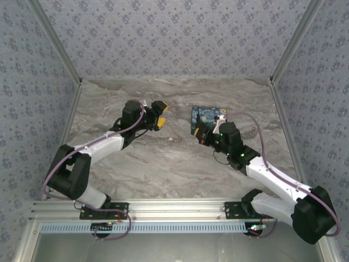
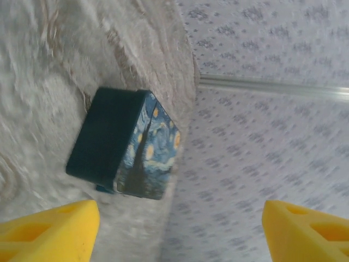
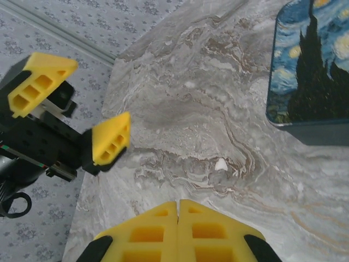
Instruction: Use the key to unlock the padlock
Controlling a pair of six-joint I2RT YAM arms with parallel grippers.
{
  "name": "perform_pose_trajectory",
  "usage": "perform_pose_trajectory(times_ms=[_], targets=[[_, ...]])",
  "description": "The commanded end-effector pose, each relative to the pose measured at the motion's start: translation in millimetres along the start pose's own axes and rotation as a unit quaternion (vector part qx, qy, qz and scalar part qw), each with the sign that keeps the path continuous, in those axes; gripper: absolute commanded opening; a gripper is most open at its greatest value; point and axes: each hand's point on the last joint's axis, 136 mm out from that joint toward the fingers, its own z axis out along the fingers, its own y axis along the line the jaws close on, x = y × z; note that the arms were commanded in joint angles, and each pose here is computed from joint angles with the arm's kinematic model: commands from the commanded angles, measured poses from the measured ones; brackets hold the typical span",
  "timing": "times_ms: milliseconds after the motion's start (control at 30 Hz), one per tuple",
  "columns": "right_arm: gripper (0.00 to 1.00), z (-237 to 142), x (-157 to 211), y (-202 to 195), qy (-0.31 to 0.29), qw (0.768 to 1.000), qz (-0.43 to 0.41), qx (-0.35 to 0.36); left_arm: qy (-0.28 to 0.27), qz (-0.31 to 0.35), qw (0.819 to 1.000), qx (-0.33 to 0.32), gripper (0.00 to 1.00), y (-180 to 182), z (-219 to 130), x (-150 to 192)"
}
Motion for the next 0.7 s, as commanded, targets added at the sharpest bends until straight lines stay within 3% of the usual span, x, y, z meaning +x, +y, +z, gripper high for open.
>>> perform_pose_trajectory(times_ms=[0,267,667], targets=[[0.0,7.5,-23.0,18.2,-0.032,0.999,-0.021,-0.025,0.022,-0.157,0.987,0.036,0.77,-8.7,5.7,15.6],[0.0,33.6,-30.6,32.0,-0.03,0.998,-0.031,-0.047,0.053,-0.291,0.955,-0.002,0.74,22.3,17.7,41.4],[0.0,69.0,-18.6,40.3,-0.006,0.998,-0.034,-0.059,0.074,-0.337,0.939,-0.003,0.67,23.2,24.1,59.2]])
